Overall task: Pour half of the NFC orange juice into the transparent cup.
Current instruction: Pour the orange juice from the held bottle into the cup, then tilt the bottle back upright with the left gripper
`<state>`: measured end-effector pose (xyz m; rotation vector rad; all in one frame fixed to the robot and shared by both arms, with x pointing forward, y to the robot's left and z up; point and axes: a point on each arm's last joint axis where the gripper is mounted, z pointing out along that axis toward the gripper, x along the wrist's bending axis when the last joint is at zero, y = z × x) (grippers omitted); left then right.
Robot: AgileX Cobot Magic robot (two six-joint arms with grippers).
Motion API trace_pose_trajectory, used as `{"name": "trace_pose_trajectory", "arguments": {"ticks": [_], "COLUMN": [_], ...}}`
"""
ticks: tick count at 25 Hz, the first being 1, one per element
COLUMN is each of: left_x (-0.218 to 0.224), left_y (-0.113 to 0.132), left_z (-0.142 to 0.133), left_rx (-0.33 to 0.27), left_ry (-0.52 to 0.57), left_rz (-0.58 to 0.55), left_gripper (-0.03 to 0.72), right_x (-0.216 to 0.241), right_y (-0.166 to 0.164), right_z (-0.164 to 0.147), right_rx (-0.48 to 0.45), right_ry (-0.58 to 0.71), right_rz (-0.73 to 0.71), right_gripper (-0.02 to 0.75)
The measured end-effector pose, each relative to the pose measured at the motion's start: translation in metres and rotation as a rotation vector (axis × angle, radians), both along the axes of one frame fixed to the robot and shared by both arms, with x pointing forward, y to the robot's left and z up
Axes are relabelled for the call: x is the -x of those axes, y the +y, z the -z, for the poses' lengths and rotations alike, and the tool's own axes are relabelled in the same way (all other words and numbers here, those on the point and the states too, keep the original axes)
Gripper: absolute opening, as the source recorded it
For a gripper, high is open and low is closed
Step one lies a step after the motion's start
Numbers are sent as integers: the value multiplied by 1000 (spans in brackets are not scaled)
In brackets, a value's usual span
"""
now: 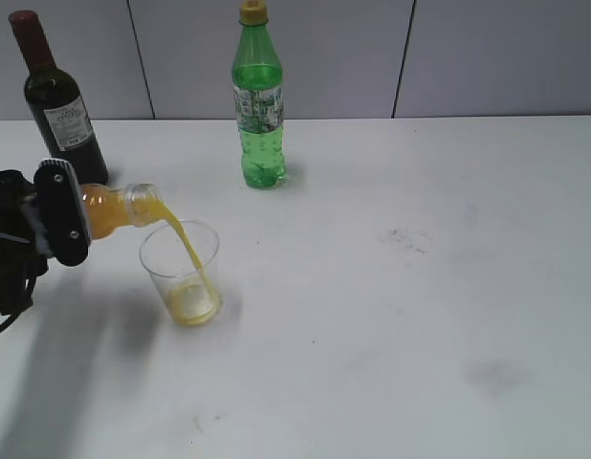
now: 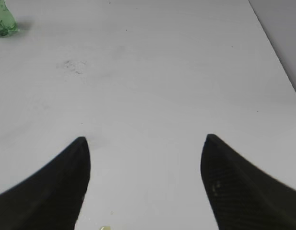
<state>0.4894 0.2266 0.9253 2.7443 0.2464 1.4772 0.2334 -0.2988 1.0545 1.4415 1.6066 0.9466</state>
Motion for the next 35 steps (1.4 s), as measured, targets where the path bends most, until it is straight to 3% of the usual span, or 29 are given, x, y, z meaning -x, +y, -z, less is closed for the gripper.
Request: {"name": "trace_pose_trajectory", "arguments": {"ticks": [35], "left_x": [-3], "left_y": [5], "left_z": [-6], "left_rx": [-132], "left_ry": [-68], "left_rz": [15], "left_gripper": [473], "right_x": [0], "right_y": [0], "right_z": [0], "right_rx": [0], "right_ry": [0], "right_rz": [0], "right_gripper": [552]}}
